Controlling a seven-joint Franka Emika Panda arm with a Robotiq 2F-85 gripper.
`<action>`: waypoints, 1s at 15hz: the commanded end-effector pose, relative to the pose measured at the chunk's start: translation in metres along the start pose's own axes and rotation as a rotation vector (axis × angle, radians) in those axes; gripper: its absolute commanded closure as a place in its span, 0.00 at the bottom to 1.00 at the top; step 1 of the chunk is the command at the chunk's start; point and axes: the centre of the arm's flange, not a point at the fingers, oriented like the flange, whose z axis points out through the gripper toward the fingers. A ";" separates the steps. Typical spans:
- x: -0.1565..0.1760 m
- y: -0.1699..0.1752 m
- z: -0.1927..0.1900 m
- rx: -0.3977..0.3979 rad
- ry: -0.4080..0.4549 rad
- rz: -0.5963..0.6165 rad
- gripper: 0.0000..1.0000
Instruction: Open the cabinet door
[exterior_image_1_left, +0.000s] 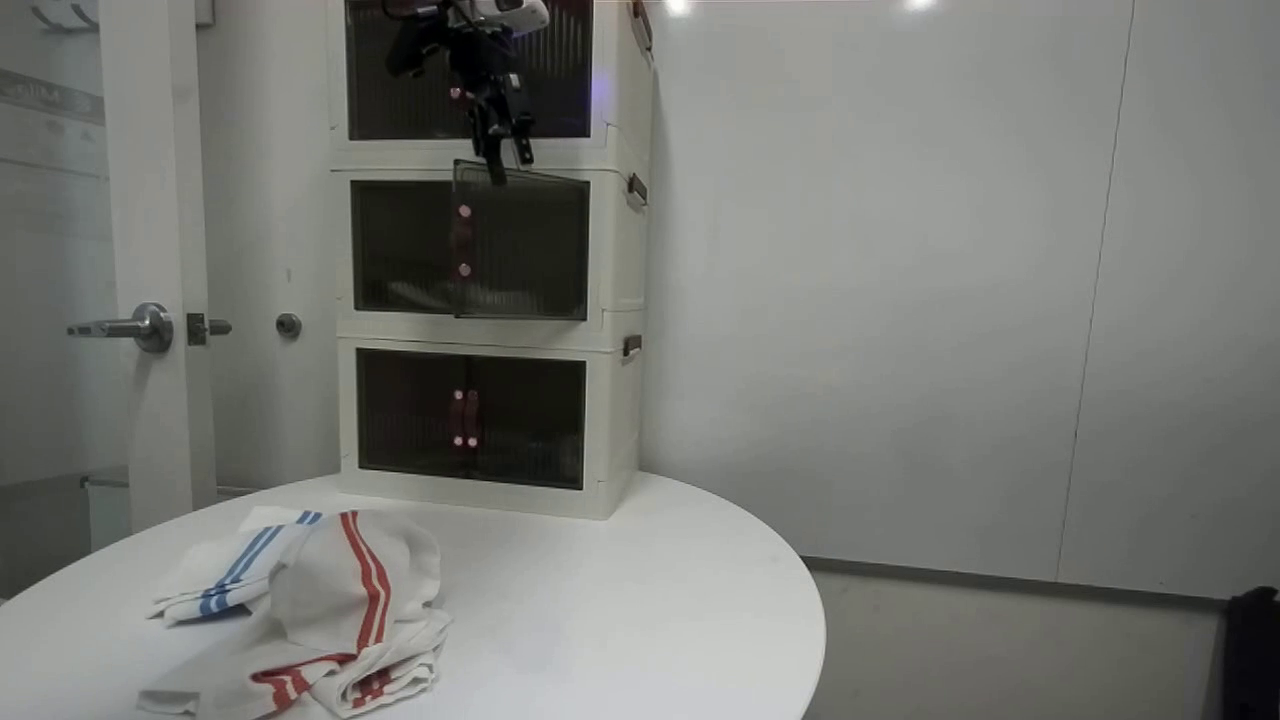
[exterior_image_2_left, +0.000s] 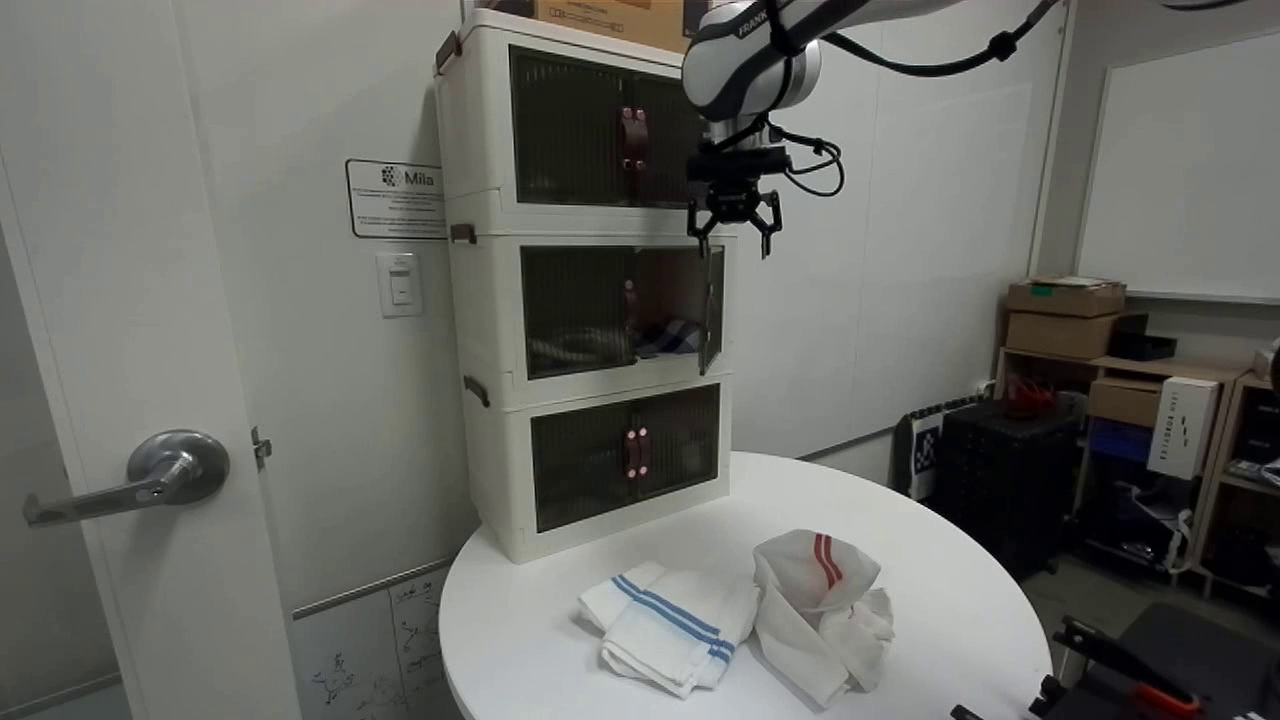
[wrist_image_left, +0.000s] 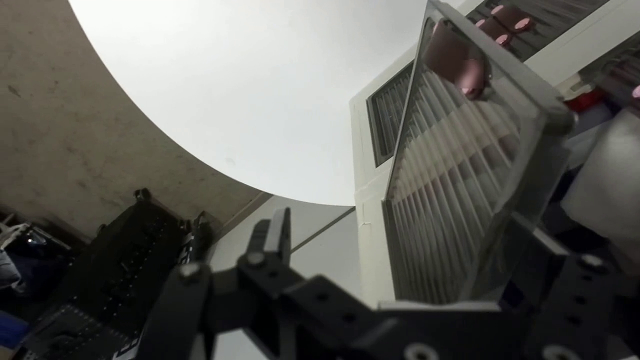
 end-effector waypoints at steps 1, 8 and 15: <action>0.009 0.024 0.000 -0.027 -0.009 -0.042 0.00; 0.027 0.074 0.022 -0.038 -0.069 -0.349 0.00; 0.052 0.120 0.027 0.000 -0.096 -0.728 0.00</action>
